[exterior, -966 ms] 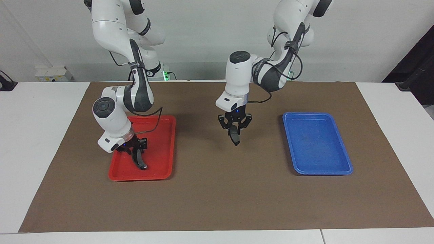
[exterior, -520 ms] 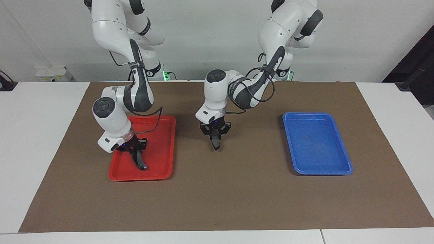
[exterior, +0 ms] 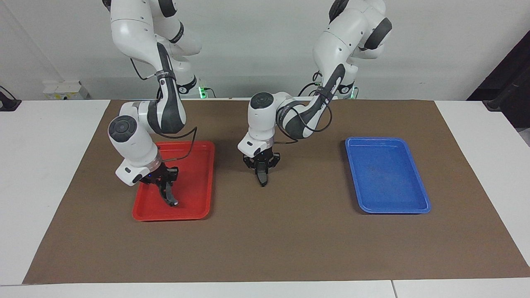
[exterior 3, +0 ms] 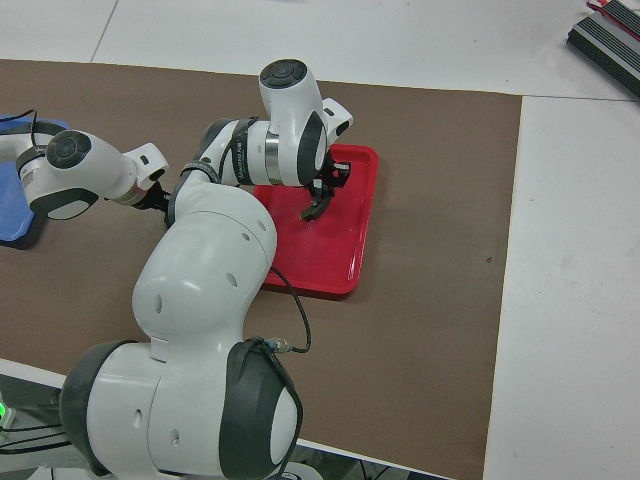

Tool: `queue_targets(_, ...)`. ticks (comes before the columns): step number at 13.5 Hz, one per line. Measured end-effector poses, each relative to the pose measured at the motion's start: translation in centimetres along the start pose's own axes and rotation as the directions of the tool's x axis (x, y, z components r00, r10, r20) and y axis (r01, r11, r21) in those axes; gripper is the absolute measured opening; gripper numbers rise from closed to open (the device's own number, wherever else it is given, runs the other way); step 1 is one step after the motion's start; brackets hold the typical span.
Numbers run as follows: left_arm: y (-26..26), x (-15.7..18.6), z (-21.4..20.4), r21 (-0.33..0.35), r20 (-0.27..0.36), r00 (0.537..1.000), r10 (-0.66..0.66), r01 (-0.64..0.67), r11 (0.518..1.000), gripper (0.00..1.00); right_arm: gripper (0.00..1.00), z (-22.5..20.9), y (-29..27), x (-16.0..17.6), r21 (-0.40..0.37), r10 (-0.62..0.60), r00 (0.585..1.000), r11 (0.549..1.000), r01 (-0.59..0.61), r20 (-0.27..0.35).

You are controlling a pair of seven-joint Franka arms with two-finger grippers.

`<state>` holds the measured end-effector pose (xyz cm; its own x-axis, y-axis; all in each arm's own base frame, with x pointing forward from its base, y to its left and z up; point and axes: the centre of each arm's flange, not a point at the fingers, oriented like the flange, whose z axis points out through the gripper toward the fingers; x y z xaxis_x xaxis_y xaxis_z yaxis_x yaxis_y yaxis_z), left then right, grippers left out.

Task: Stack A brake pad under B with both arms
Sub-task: 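Lift the small grey pad with the left gripper to the table center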

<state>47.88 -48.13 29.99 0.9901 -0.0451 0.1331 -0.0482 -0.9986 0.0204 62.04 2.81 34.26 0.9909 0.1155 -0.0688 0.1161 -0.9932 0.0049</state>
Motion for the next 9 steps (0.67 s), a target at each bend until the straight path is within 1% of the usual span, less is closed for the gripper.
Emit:
queue_targets(2, 0.0, 0.0, 0.1, 0.000, 0.000, 1.000, -0.008, 0.008, 1.000, 0.41, 0.41, -2.3, -0.4, -0.1, 0.000, -0.007, 1.000, 1.000, 0.007, 0.016)
queue_targets(3, 0.0, 0.1, 0.1, 0.000, 0.000, 1.000, -0.012, 0.012, 1.000, 0.48, 0.41, -3.3, -0.7, -0.1, 0.000, -0.011, 1.000, 1.000, 0.011, 0.023)
queue_targets(4, -0.1, 0.2, 0.0, 0.000, -0.002, 1.000, -0.016, 0.016, 1.000, 0.58, 0.41, -4.3, -1.0, 0.0, 0.000, -0.016, 1.000, 1.000, 0.016, 0.027)
queue_targets(5, -0.1, 0.3, 0.0, -0.001, -0.004, 1.000, -0.020, 0.020, 1.000, 0.74, 0.41, -5.1, -1.3, 0.1, 0.000, -0.021, 0.999, 1.000, 0.021, 0.028)
queue_targets(6, -0.2, 0.5, -0.1, -0.001, -0.006, 1.000, -0.024, 0.024, 1.000, 0.80, 0.41, -5.5, -1.5, 0.2, 0.000, -0.023, 0.999, 1.000, 0.023, 0.027)
queue_targets(7, -0.3, 0.9, -0.3, 0.002, -0.011, 1.000, -0.029, 0.029, 1.000, 0.80, 0.41, -5.6, -1.5, 0.2, 0.000, -0.024, 0.999, 1.000, 0.024, 0.027)
queue_targets(8, -0.7, 1.5, -0.6, 0.018, -0.011, 0.999, -0.039, 0.039, 0.999, 0.86, 0.41, -5.6, -1.5, 0.2, 0.000, -0.024, 0.999, 1.000, 0.024, 0.029)
queue_targets(9, -1.2, 2.3, -1.2, 0.051, -0.007, 0.999, -0.052, 0.052, 0.997, 0.99, 0.41, -5.6, -1.6, 0.1, 0.001, -0.024, 0.999, 1.000, 0.024, 0.037)
